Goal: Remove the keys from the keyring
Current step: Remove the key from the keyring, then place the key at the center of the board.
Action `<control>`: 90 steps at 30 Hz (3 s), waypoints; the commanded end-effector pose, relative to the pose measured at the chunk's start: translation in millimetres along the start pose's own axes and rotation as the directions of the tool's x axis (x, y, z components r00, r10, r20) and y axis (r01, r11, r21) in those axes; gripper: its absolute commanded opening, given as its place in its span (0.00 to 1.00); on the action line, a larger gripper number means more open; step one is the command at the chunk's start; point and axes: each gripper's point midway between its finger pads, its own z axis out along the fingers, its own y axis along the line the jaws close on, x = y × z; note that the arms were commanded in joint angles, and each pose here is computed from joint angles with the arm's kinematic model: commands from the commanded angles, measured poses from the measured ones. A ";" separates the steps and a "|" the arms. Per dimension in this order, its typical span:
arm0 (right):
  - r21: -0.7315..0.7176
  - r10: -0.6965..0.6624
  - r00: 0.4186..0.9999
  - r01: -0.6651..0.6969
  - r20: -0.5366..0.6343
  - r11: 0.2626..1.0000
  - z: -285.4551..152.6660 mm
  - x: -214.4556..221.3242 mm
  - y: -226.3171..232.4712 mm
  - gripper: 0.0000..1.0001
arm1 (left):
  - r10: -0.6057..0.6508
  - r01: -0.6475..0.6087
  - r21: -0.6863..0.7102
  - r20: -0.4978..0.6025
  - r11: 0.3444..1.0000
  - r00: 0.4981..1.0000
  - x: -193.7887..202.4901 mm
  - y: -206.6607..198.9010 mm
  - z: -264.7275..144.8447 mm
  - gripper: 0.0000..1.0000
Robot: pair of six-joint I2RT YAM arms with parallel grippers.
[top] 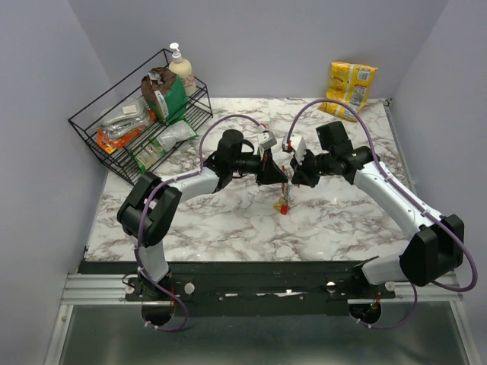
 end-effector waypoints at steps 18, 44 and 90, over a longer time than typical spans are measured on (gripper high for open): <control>0.141 -0.006 1.000 0.004 0.015 0.990 -11.5 -2.0 -32.2 0.06 | -0.003 -0.002 0.113 0.041 0.994 0.999 -6.2 -21.4 -6.9 0.00; 0.078 -0.014 0.999 0.017 -0.035 0.997 -6.0 20.6 -23.9 0.07 | -0.025 0.004 0.146 0.137 0.989 0.990 -24.5 -29.9 -15.8 0.00; 0.582 0.534 0.781 -0.281 -0.324 0.763 3.0 158.2 -191.9 0.27 | 0.064 -0.060 -0.176 0.019 0.983 0.998 -7.3 49.1 -64.9 0.00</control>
